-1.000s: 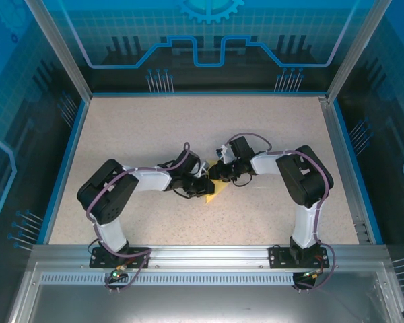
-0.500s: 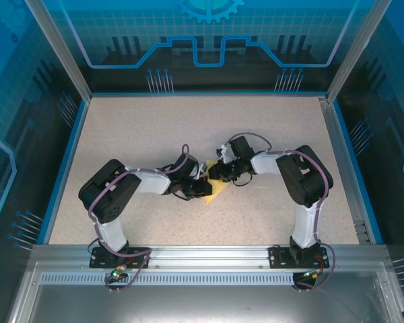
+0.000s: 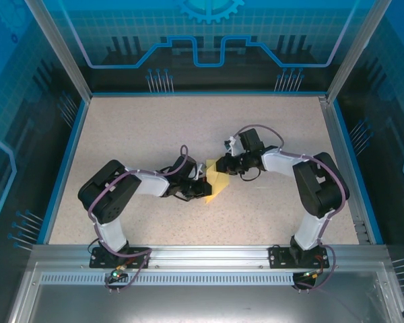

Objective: Fold a paper plane with a square sheet of paper (pick it up from the middle)
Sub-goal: Fourth fold the wing at the center of the table.

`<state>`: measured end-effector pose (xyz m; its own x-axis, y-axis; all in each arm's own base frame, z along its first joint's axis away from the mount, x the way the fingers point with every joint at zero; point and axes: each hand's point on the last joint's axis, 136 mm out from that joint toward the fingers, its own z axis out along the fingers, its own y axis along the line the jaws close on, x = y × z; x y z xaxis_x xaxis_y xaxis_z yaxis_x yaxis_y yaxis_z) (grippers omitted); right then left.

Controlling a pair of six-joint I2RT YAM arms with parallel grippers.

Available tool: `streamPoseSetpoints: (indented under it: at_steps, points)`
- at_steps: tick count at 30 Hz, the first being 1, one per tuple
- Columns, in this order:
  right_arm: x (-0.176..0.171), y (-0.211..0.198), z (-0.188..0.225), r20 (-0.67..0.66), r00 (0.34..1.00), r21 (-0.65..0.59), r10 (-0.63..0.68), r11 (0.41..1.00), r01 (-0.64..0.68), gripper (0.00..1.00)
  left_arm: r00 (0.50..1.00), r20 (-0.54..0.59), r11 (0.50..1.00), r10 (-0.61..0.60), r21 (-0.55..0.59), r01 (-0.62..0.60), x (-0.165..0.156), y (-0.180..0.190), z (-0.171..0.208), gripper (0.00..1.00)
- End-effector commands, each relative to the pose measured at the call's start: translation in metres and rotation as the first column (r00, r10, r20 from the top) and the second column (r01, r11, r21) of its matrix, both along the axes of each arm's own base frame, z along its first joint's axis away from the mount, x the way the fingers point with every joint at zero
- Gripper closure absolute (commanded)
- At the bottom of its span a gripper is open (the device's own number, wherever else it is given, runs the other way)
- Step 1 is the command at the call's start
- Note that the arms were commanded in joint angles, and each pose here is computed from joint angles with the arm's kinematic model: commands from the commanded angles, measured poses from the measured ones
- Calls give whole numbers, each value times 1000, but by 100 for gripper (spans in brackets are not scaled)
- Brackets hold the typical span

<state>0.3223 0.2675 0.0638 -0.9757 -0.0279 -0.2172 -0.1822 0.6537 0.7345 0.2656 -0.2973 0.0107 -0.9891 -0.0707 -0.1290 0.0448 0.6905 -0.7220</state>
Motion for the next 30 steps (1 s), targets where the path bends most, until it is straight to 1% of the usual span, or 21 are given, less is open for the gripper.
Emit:
streamPoseSetpoints:
  at_steps: [1,7,14,24,30]
  points:
    - [-22,12,-12,-49,998,0,50,999,-50,85,980,-194,976,44,217,-1,-46,40,-64,100]
    - [-29,28,-35,-92,993,3,73,997,-73,86,981,-191,976,40,217,3,-45,39,-62,100]
    - [-14,14,-70,-127,992,-100,10,995,-22,87,978,-205,972,41,234,8,-49,43,-66,100]
    - [17,4,-61,-86,996,-145,-31,989,18,84,972,-230,964,43,266,20,-59,52,-77,100]
    - [38,-2,-57,-72,996,-145,-47,989,36,83,972,-230,964,39,266,24,-60,53,-78,100]
